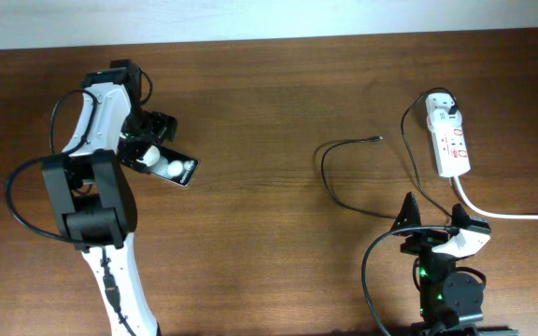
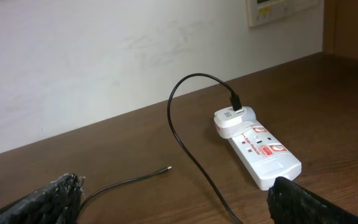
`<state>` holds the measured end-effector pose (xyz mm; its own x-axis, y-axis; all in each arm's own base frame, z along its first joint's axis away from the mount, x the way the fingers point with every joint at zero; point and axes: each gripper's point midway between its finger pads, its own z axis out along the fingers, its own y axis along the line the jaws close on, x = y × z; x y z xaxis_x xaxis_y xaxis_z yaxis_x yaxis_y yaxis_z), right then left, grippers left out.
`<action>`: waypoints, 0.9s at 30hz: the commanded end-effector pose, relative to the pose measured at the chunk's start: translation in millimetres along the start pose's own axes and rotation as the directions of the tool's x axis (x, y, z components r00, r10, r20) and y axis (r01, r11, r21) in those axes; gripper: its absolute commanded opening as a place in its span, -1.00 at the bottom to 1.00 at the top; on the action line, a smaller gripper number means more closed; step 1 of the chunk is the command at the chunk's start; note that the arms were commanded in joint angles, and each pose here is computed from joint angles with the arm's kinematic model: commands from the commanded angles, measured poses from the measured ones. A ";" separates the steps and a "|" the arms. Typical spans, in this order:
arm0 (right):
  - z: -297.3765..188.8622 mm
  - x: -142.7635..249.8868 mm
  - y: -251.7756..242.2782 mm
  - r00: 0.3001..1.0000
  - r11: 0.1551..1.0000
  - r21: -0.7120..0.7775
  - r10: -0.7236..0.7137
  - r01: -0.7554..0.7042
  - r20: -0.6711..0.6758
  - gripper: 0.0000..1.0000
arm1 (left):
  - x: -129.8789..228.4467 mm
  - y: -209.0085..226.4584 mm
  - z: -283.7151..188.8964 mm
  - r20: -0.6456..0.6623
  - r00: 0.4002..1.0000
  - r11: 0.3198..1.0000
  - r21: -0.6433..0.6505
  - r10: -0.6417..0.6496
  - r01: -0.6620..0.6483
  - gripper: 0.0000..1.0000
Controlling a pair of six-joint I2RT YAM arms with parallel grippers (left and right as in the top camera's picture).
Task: Plug charger to phone and switch on socket
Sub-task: 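Lower the left gripper and grasp the phone by its edges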
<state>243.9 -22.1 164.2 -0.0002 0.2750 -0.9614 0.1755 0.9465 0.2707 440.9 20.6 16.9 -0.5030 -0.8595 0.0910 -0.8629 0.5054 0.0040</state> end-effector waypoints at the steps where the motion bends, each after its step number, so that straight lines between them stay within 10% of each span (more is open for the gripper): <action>1: 0.1 2.4 -2.2 1.000 1.000 0.007 -0.004 0.004 -0.005 0.97 | -10.6 3.9 0.3 0.042 0.999 1.000 -0.023 0.007 -0.006 0.98; 27: 0.1 2.4 -2.2 1.000 1.000 0.007 -0.004 0.004 -0.005 0.97 | 21.1 25.4 50.2 -0.079 0.987 0.988 -0.061 0.137 -0.142 0.90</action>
<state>243.9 -22.1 164.2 -0.0002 0.2750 -0.9614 0.1755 0.9465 0.2707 432.5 19.3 -1.4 -0.6077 -0.7887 0.0929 -0.7925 0.6098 -0.0067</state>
